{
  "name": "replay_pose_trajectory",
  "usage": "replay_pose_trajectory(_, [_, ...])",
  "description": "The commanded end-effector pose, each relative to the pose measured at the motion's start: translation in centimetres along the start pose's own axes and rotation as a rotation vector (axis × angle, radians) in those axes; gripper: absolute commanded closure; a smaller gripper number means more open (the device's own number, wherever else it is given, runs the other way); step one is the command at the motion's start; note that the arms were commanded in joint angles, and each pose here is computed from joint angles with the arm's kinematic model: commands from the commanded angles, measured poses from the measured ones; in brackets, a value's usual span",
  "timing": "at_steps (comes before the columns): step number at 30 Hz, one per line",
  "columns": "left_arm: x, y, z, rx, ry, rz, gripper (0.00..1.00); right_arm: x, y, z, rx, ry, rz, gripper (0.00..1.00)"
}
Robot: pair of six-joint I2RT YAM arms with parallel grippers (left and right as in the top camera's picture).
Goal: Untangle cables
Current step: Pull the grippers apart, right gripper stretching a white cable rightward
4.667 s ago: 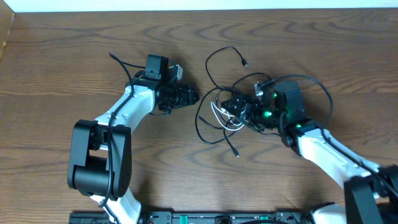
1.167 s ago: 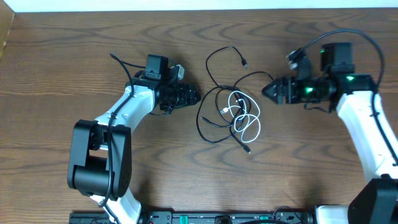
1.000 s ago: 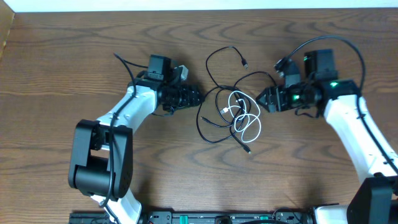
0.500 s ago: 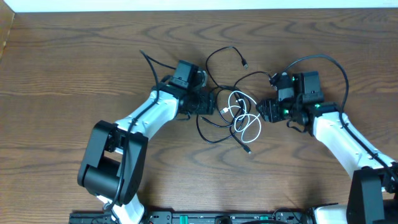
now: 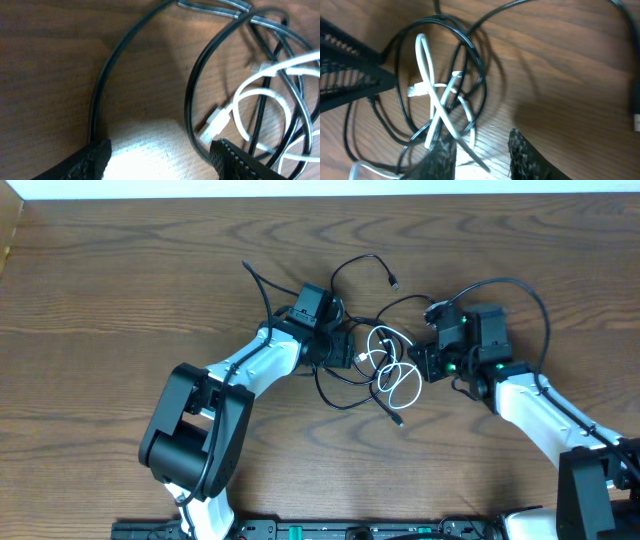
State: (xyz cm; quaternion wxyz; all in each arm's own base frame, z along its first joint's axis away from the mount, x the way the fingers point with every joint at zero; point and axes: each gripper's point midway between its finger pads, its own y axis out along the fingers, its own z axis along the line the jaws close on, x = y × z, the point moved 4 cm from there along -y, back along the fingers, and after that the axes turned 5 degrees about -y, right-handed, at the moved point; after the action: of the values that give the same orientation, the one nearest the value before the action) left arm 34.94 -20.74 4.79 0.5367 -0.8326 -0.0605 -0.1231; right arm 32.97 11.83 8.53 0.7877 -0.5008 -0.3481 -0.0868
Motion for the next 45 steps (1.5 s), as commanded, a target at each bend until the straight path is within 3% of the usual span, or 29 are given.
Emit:
replay_pose_trajectory(1, [-0.2, 1.1, 0.6, 0.021, 0.006, 0.013, 0.31, -0.5, 0.3, 1.0, 0.026, -0.051, -0.007, 0.63])
replay_pose_trajectory(5, [0.2, 1.3, 0.5, 0.013, 0.011, -0.006, 0.31, -0.5, 0.7, 1.2, 0.029, -0.065, -0.026, 0.44])
replay_pose_trajectory(11, [0.5, 1.5, 0.4, 0.006, 0.018, -0.025, 0.36, -1.2, 1.9, 0.2, -0.01, -0.059, -0.011, 0.44])
replay_pose_trajectory(14, [0.5, 1.9, 0.5, 0.013, 0.024, -0.034, 0.4, -1.7, 2.9, -0.1, -0.009, -0.039, 0.002, 0.52])
replay_pose_trajectory(18, [0.1, 3.3, 1.0, 0.066, 0.039, -0.038, 0.48, -2.3, 3.6, -0.4, -0.008, -0.01, 0.019, 0.7])
replay_pose_trajectory(23, [0.3, 3.7, 1.0, 0.089, 0.052, -0.053, 0.76, -2.1, 3.5, -0.5, -0.012, -0.01, 0.013, 0.99])
replay_pose_trajectory(24, [0.5, 3.4, 1.4, 0.112, 0.055, -0.067, 0.88, -2.1, 3.4, -0.6, -0.017, -0.007, 0.012, 0.99])
replay_pose_trajectory(25, [0.8, 3.1, 1.8, 0.14, 0.052, -0.081, 0.92, -2.1, 3.3, -0.7, -0.02, -0.004, 0.012, 0.99])
replay_pose_trajectory(32, [2.2, 0.8, 4.9, 0.302, 0.011, -0.148, 0.93, -1.3, 0.0, -3.0, -0.151, 0.039, -0.003, 0.99])
replay_pose_trajectory(45, [3.3, -2.5, 9.8, 0.374, -0.115, -0.165, 0.92, -4.6, -8.3, -11.6, -0.885, 0.206, 0.12, 0.99])
